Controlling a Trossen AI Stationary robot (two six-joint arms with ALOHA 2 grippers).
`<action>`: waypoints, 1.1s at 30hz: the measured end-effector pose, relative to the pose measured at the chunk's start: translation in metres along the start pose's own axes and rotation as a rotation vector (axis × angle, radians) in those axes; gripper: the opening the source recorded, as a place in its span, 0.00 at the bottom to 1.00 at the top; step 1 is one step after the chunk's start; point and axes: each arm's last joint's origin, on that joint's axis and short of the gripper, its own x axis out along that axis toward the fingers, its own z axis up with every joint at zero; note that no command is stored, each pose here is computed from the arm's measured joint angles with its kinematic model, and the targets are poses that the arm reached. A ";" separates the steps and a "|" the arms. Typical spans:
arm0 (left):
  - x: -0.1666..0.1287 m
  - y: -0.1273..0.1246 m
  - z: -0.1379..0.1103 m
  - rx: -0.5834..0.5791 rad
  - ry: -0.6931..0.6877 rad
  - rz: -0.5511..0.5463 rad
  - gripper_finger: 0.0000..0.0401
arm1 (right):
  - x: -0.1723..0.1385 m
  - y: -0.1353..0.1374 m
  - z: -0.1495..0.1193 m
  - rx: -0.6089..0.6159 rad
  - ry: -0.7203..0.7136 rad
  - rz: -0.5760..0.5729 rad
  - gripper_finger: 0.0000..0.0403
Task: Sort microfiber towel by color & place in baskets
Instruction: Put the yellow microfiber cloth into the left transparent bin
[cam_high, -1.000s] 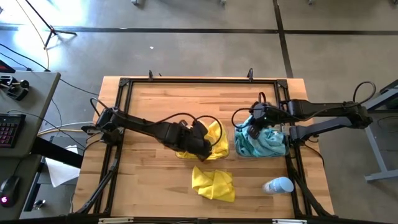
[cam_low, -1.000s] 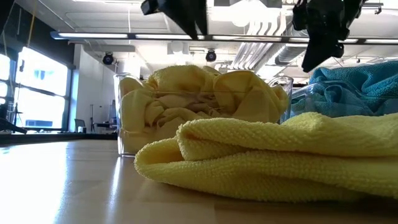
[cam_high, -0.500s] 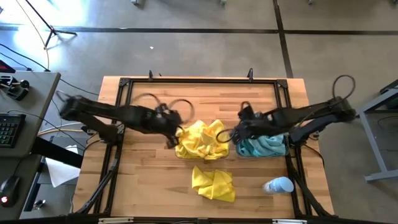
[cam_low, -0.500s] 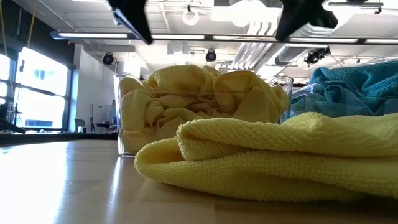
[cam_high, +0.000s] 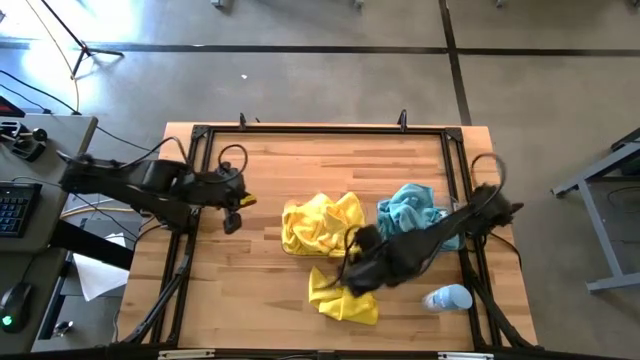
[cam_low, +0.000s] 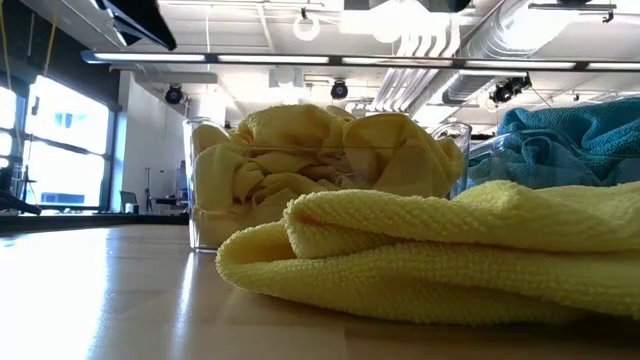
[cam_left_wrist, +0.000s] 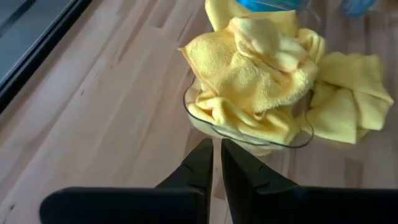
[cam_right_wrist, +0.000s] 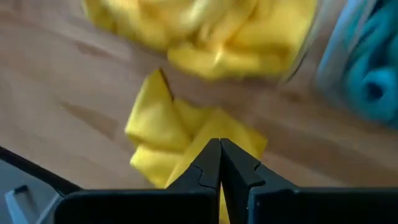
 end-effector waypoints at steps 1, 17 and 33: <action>-0.002 0.002 -0.003 -0.002 -0.004 -0.007 0.05 | 0.004 0.006 -0.007 0.005 0.014 -0.015 0.00; 0.001 0.011 -0.035 -0.057 0.067 -0.049 0.05 | 0.099 0.049 -0.067 0.027 0.200 -0.165 0.24; 0.009 0.010 -0.044 -0.103 0.116 -0.077 0.05 | 0.156 0.057 -0.085 -0.028 0.204 -0.180 0.61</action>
